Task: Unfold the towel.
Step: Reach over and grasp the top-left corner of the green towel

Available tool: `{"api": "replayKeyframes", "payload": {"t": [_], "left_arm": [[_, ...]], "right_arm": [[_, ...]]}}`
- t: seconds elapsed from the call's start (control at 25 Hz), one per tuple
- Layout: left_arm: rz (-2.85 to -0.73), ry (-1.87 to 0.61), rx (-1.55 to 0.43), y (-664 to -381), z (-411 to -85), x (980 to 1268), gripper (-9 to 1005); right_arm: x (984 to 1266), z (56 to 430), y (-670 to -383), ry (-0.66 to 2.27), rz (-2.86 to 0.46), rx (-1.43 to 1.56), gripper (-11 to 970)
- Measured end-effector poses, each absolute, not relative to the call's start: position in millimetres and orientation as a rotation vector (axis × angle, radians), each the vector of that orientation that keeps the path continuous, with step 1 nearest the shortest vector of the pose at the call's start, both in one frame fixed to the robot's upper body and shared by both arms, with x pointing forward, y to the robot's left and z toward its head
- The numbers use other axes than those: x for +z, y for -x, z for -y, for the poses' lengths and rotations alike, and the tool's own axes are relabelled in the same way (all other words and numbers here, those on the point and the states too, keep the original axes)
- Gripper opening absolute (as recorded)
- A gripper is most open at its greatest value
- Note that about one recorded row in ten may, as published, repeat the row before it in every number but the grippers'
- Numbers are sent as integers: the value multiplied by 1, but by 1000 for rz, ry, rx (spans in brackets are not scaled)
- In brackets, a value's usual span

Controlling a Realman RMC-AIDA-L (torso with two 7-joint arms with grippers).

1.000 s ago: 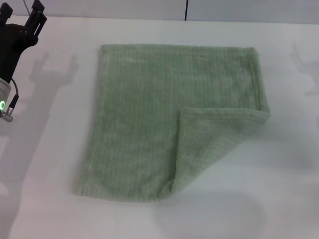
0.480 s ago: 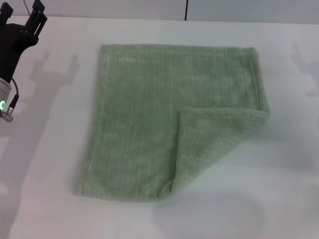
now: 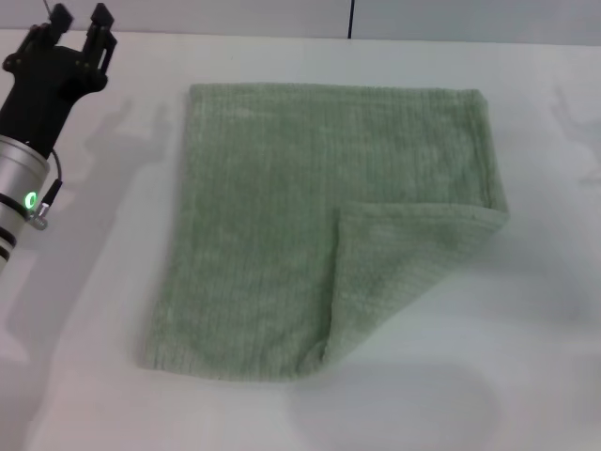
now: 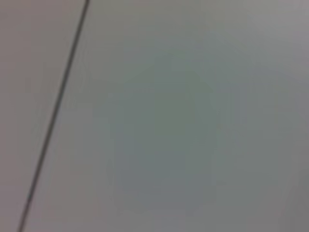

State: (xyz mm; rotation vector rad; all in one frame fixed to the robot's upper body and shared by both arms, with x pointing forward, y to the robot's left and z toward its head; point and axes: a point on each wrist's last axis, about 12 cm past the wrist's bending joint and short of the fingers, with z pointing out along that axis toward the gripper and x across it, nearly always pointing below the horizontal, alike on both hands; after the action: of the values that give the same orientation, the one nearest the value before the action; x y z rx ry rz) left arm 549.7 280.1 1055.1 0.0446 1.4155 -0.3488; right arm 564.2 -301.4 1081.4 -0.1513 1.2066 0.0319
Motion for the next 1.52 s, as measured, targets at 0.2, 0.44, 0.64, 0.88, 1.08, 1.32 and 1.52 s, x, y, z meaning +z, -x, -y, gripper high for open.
{"api": "replayKeyframes", "payload": {"t": [0.2, 0.44, 0.64, 0.88, 1.08, 1.32, 1.52], "left_arm": [[-1423, -94, -376, -554, -270, 1057, 534], [-1478, -176, -408, -565, -252, 1055, 324], [-1616, -288, -409, -585, -226, 1050, 127], [-1772, -336, -350, -609, -208, 1048, 5], [-1876, -364, -295, -622, -198, 1048, -2], [-1947, -371, -252, -629, -195, 1046, -2], [-1995, -360, -222, -633, -195, 1045, -2]], "right_arm": [[1081, 301, -564, 151, -1205, 34, 794], [1082, 301, -564, 151, -1203, 34, 794], [1082, 301, -564, 153, -1202, 36, 795], [1082, 300, -565, 159, -1202, 38, 795], [1082, 299, -565, 163, -1201, 38, 795], [1083, 298, -566, 164, -1199, 40, 795], [1083, 297, -566, 169, -1198, 43, 794]]}}
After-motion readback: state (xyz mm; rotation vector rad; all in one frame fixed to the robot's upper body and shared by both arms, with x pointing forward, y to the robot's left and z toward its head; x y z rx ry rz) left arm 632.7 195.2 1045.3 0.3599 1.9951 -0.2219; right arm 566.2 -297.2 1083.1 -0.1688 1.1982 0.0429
